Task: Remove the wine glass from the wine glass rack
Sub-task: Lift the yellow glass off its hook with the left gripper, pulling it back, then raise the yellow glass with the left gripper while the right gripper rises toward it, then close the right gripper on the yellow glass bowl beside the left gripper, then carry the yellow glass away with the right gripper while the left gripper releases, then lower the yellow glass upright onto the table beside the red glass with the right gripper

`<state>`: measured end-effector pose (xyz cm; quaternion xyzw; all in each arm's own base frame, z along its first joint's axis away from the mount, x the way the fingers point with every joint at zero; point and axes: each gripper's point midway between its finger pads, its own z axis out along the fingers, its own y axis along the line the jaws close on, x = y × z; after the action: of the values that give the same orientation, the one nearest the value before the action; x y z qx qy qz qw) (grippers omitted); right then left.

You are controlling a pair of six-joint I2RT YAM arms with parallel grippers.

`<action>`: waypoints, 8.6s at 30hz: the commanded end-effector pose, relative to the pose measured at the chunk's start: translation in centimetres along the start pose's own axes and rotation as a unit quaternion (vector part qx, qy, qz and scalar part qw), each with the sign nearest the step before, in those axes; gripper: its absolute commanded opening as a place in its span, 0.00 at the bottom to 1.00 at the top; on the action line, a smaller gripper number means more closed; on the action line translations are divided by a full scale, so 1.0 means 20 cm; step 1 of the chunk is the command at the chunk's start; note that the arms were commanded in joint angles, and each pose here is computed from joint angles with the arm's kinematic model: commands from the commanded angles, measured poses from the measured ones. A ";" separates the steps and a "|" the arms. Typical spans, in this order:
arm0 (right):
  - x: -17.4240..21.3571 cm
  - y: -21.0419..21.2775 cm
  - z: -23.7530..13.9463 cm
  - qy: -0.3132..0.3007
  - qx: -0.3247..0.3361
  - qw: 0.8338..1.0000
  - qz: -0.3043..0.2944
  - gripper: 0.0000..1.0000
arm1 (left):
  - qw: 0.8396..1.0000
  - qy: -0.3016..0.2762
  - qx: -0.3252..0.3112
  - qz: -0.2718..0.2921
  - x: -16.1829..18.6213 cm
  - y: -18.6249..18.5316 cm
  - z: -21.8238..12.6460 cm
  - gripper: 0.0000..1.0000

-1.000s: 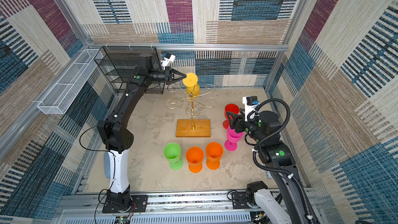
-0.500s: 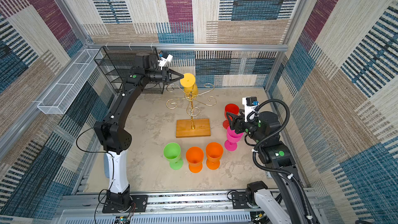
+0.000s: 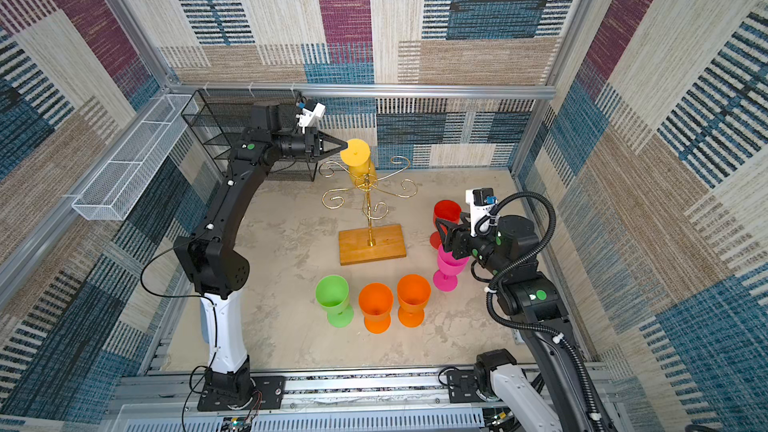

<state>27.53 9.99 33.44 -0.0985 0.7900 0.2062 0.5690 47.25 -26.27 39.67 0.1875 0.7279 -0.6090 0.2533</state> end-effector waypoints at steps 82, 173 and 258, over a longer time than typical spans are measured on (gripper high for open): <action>-0.12 0.01 -0.11 -0.073 0.014 0.997 -0.009 0.69 | 0.972 -0.163 0.092 0.142 -0.37 -0.58 -0.49 0.00; -0.50 0.54 -0.30 -0.283 -0.498 0.814 -0.098 0.31 | 0.920 -0.123 0.372 -0.031 0.31 -1.15 0.01 0.00; 0.33 -1.00 0.62 0.365 0.229 0.891 0.143 0.00 | 0.930 -0.052 0.341 0.126 0.80 -1.31 -0.15 0.46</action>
<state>43.77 -1.48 19.96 0.0853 0.9710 0.0627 0.2143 19.32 -28.88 51.30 0.3008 0.4436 -0.7993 0.2717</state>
